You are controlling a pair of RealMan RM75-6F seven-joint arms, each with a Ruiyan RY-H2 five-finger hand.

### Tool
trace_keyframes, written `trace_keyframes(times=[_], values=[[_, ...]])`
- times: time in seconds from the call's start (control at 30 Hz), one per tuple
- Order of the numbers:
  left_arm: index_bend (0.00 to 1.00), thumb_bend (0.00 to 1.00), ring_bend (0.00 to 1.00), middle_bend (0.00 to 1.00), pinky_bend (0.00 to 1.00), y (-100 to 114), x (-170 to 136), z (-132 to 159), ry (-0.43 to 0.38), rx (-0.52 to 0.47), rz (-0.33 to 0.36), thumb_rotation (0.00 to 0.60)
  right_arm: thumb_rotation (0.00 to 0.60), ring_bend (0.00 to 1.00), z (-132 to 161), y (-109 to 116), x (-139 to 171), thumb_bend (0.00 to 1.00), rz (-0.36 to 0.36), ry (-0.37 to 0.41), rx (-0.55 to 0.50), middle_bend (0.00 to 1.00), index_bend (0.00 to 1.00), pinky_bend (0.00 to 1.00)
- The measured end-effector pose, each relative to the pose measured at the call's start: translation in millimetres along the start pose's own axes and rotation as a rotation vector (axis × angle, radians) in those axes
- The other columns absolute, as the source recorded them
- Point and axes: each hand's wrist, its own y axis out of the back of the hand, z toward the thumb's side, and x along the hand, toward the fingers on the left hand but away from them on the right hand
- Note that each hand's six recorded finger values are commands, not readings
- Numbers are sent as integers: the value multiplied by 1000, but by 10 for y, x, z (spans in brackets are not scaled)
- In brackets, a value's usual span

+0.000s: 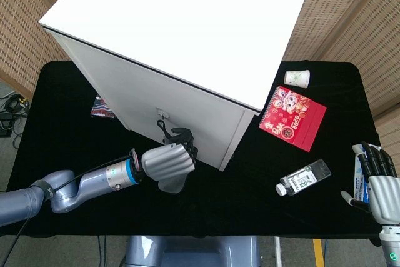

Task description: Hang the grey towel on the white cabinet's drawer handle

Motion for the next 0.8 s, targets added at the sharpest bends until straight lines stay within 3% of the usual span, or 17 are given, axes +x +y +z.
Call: trace_keyframes(times=[0.5, 0.6, 0.7, 0.8], values=[[781, 248, 715, 838, 610, -154, -172, 58, -4, -2, -45, 600, 600, 0, 14, -11, 0, 87, 2, 3, 1, 0, 0, 0], [663, 159, 668, 786, 554, -152, -195, 56, -1, 2, -40, 600, 600, 0, 17, -16, -1, 86, 3, 5, 2, 0, 0, 0], [451, 57, 563, 659, 470, -138, -234, 47, 3, 13, -29, 600, 600, 0, 23, -27, -3, 86, 6, 6, 5, 0, 0, 0], [253, 32, 448, 524, 390, -114, -303, 27, 9, 28, -18, 600, 600, 0, 30, -34, -3, 86, 7, 8, 8, 0, 0, 0]])
